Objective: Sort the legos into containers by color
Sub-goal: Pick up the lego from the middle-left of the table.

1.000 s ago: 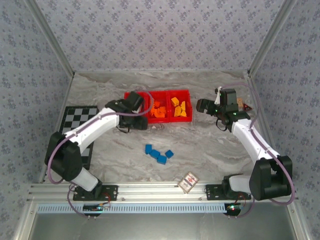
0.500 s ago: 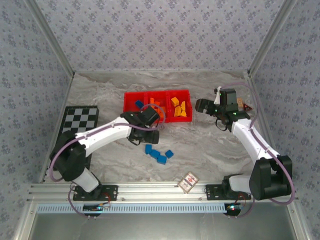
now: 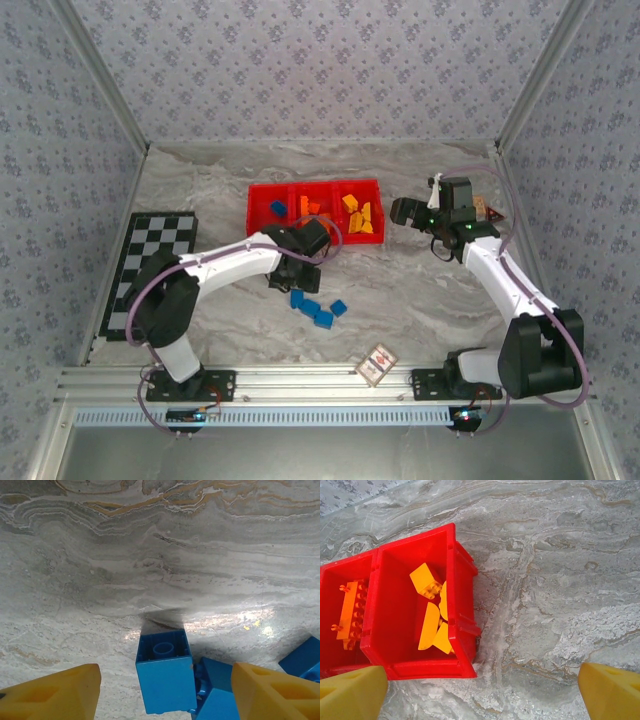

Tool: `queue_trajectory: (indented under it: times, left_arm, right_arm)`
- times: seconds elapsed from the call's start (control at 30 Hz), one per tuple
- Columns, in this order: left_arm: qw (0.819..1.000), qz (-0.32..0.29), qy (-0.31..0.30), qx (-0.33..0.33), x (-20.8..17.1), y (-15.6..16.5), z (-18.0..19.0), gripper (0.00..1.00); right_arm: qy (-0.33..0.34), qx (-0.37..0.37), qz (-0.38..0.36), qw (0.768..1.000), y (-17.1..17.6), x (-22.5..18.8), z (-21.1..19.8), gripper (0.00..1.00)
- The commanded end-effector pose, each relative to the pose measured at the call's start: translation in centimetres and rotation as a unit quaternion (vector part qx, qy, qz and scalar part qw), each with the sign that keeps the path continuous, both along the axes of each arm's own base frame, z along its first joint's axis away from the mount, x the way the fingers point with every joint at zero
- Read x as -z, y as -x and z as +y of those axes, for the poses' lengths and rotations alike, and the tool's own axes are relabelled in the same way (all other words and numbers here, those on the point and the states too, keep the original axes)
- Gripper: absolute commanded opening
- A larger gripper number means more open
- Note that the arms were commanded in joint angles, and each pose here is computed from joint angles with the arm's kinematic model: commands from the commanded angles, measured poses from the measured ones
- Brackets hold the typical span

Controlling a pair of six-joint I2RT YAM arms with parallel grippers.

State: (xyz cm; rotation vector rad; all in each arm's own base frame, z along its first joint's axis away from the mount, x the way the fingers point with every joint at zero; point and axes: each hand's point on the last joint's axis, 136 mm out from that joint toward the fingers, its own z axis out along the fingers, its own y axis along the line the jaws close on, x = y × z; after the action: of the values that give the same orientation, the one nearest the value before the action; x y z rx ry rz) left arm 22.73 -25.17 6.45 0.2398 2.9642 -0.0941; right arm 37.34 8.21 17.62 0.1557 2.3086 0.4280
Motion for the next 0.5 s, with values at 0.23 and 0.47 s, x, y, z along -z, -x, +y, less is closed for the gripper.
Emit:
queue_trajectory:
  times: [0.23,0.47]
  left_arm:
    - [0.999,0.036,-0.005,-0.006,1.6,1.7,0.1,0.67]
    - [0.999,0.044,-0.01,-0.005,2.2,2.0,0.2,0.63]
  right_arm:
    - [-0.015,-0.004,0.016,1.0,-0.2,-0.1,0.6,1.0]
    - [-0.015,-0.005,0.016,1.0,-0.2,-0.2,0.6,1.0]
